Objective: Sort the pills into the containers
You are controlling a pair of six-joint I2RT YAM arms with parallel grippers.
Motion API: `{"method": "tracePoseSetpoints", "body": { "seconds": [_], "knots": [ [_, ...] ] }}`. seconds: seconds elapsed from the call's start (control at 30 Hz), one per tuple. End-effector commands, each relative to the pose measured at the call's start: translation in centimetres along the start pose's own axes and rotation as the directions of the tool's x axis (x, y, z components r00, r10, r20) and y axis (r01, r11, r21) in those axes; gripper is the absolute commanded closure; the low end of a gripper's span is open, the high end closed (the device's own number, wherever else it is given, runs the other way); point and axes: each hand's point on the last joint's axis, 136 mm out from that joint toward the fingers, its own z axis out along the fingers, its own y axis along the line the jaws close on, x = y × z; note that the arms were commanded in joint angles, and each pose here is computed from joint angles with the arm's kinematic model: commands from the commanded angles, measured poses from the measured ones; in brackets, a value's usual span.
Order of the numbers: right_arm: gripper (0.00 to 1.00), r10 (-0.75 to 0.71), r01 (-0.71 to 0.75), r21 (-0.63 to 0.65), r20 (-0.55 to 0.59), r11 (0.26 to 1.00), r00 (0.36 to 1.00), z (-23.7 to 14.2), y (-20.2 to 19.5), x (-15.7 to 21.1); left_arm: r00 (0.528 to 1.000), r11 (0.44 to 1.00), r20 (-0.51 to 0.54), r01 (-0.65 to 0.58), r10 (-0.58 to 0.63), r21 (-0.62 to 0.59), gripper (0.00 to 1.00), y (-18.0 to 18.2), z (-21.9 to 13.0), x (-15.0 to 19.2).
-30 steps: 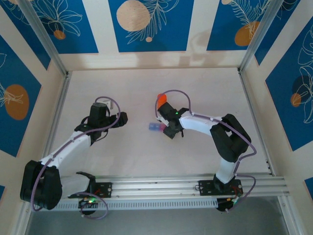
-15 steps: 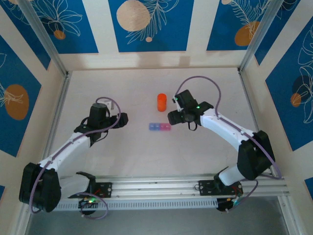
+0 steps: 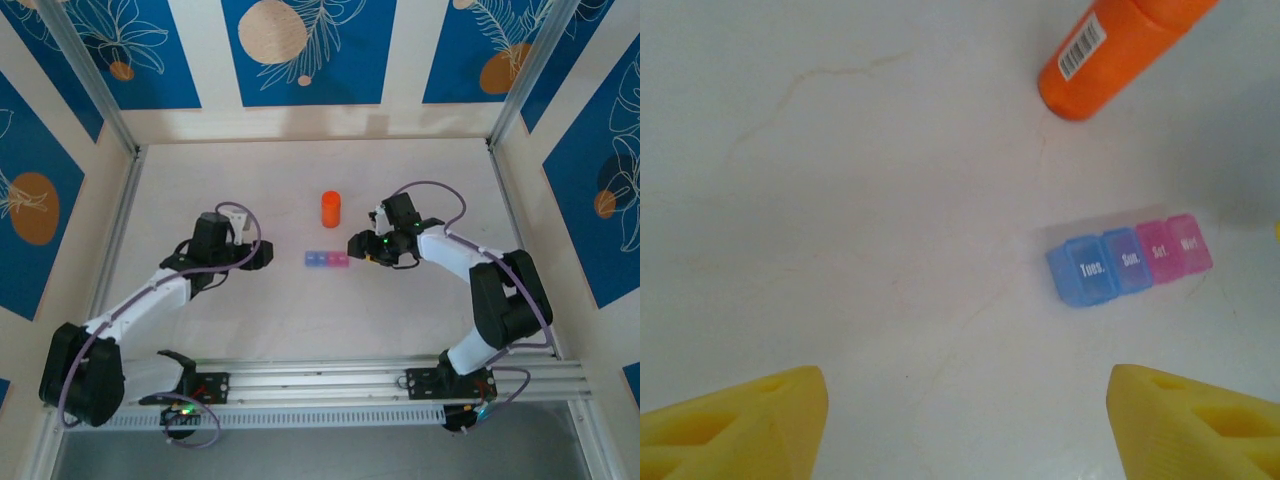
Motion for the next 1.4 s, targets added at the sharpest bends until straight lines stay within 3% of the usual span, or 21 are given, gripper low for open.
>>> {"method": "tracePoseSetpoints", "body": {
  "seconds": [0.0,0.2,0.4,0.7,0.93,1.37],
  "knots": [
    [0.44,-0.029,0.027,-0.080,-0.022,0.996,0.999,0.9,1.0,-0.8,0.997,0.995,-0.041,-0.061,0.064,0.078,0.28,-1.7,0.6,0.0],
    [0.44,-0.069,0.057,-0.150,-0.072,0.987,0.995,2.9,1.5,-0.6,0.992,0.992,-0.072,-0.097,0.103,0.080,0.30,-2.2,1.7,0.5],
    [0.40,-0.060,0.049,-0.125,-0.089,0.991,0.994,4.0,0.8,-0.3,0.986,0.989,-0.081,-0.142,0.145,0.048,0.30,-1.8,2.1,1.0],
    [0.43,-0.072,0.059,-0.113,-0.107,0.992,0.992,5.1,0.8,-0.2,0.984,0.987,-0.086,-0.157,0.159,0.023,0.31,-1.6,2.4,1.2],
    [0.36,-0.073,0.063,-0.087,-0.120,0.994,0.990,5.8,1.0,-0.1,0.982,0.987,-0.100,-0.160,0.161,0.015,0.31,-1.4,2.6,1.5],
    [0.37,-0.078,0.076,-0.014,-0.147,0.997,0.986,7.3,0.3,0.3,0.980,0.983,-0.083,-0.182,0.183,0.011,0.31,-1.7,2.2,1.0]
  ]
}}
